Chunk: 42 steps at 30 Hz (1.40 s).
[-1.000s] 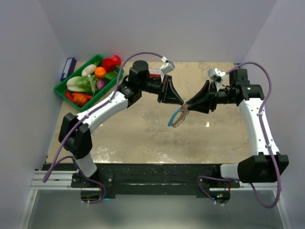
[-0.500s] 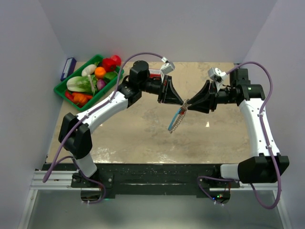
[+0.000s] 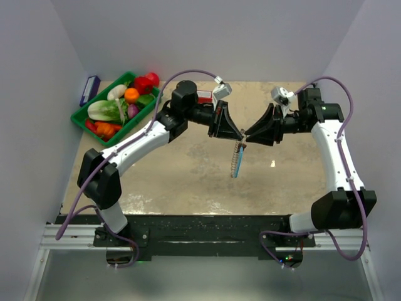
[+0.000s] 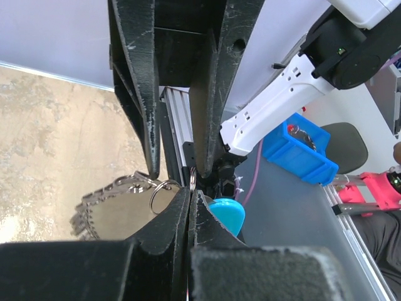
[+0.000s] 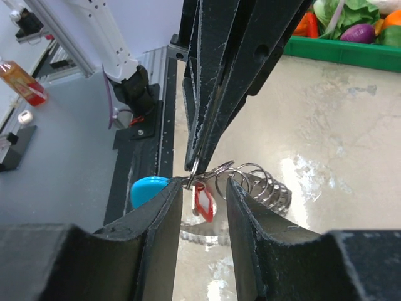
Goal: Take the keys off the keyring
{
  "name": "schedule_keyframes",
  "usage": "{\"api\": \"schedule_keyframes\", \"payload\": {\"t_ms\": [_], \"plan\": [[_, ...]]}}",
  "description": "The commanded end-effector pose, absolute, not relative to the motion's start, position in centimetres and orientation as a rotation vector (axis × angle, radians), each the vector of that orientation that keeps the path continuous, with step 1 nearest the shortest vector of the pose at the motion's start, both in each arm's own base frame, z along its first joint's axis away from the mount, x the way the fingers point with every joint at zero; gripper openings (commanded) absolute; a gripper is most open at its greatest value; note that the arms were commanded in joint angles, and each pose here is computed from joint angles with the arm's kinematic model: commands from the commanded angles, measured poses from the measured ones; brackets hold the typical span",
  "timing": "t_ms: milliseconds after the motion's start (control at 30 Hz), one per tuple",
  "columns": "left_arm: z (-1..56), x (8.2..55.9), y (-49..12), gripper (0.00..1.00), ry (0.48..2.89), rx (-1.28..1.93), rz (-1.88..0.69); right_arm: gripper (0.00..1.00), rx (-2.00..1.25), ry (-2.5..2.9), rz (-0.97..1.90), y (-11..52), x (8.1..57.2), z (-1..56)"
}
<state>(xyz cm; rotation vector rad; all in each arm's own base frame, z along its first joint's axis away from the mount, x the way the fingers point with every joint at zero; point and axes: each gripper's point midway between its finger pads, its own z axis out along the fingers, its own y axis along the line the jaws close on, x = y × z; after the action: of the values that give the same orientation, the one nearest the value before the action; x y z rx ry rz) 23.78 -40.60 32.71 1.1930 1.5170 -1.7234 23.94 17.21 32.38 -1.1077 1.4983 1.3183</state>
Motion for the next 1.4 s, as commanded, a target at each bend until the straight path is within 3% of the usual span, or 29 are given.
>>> {"api": "schedule_keyframes", "payload": {"t_ms": [0,267,533,1067,1367], "plan": [[34.3,23.4,-40.8,0.0,1.433,1.225,-1.725,0.35,-1.12,1.401,1.338,17.5,22.9,34.4],[33.8,24.4,-41.0,0.0,1.473,1.19,-1.667,0.3,-1.128,1.39,1.325,17.4,22.4,34.6],[33.8,24.9,-41.2,0.0,1.479,1.176,-1.652,0.36,-1.12,1.397,1.339,17.5,22.4,34.3],[34.3,24.4,-41.2,0.0,1.456,1.19,-1.686,0.24,-1.113,1.41,1.369,17.7,22.8,33.5],[34.5,24.2,-41.3,0.0,1.443,1.2,-1.701,0.28,-1.104,1.422,1.385,17.8,23.0,33.1]]}}
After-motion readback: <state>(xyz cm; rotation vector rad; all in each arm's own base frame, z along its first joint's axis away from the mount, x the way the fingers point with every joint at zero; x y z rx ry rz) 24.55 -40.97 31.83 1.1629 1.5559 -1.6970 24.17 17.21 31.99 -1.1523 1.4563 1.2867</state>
